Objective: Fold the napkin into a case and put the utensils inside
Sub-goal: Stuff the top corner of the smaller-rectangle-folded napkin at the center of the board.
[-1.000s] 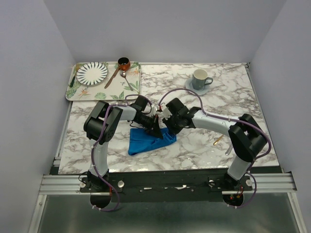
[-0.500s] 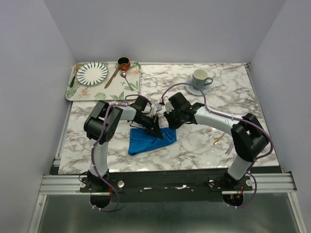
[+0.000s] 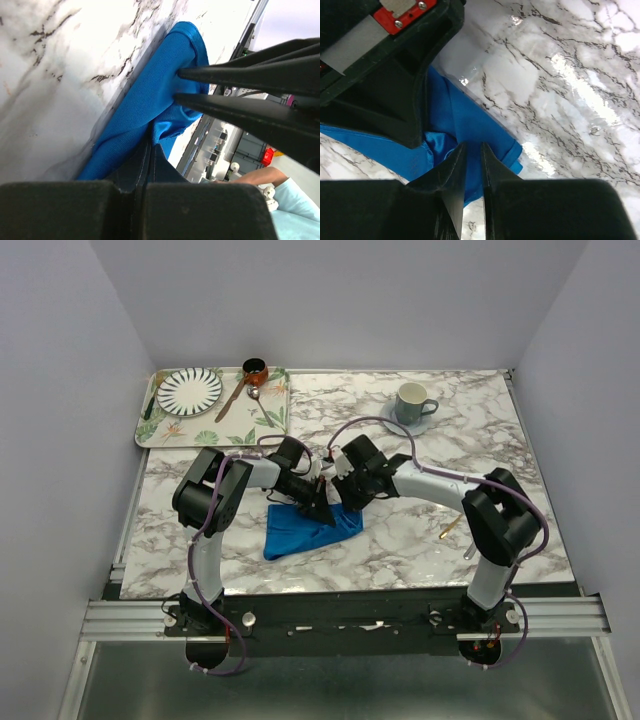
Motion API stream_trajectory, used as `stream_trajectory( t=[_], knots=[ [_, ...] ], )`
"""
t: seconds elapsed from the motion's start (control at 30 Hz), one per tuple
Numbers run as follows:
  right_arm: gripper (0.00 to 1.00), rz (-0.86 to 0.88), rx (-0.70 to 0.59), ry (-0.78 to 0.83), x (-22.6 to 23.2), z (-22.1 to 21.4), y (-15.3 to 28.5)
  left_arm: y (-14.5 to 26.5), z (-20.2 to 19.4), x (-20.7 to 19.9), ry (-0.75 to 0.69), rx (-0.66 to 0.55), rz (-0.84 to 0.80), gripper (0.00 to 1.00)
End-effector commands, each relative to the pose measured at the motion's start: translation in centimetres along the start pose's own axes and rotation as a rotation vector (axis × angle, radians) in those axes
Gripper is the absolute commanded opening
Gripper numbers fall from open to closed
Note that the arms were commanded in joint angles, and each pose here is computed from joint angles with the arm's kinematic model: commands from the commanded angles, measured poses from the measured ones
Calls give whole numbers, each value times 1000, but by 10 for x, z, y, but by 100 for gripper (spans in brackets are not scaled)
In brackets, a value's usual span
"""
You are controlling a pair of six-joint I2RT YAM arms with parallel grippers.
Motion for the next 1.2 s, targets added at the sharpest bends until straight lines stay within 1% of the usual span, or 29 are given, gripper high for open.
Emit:
stream_trajectory(
  t=[0.0, 0.1, 0.13, 0.2, 0.23, 0.33, 0.53, 0.73, 0.8, 0.97, 1.1, 1.17],
  knots=[
    [27, 46, -16, -11, 16, 4, -2, -6, -13, 43, 37, 17, 155, 0],
    [36, 60, -22, -7, 21, 5, 1, -6, -13, 44, 40, 18, 154, 0],
    [40, 64, -32, -7, 23, 7, 5, -6, -12, 44, 39, 17, 154, 0],
    [41, 75, -40, -2, 27, 10, 7, -6, -12, 44, 43, 16, 154, 0],
    [43, 75, -39, 2, 28, 10, 7, -6, -12, 44, 40, 18, 152, 0],
    [44, 54, -30, 11, 27, 9, 4, -6, -12, 45, 42, 19, 152, 0],
    [43, -20, 8, 16, 14, 0, -7, -6, -12, 45, 43, 16, 154, 0],
    [41, -94, 31, 15, 0, -12, -7, -6, -12, 45, 40, 18, 154, 0],
    [40, -99, 35, 18, -1, -14, -7, -6, -13, 45, 43, 20, 153, 0],
    [32, -96, 44, 17, -1, -16, -9, -6, -12, 45, 42, 18, 154, 0],
    [32, -69, 60, 50, 2, -17, -9, -6, -12, 45, 42, 17, 155, 0],
    [29, -54, 63, 49, 5, -19, -6, -6, -12, 45, 43, 17, 157, 0]
  ],
)
Point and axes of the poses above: each gripper's point midway between its finger pads, its own y axis back along the fingers, its own x axis along the line the jaws close on, z = x × y, the point moved 2 cm from there along y, back along the fingers, and after that the axes turned 7 degrees about -y, right-handed, at the moved point
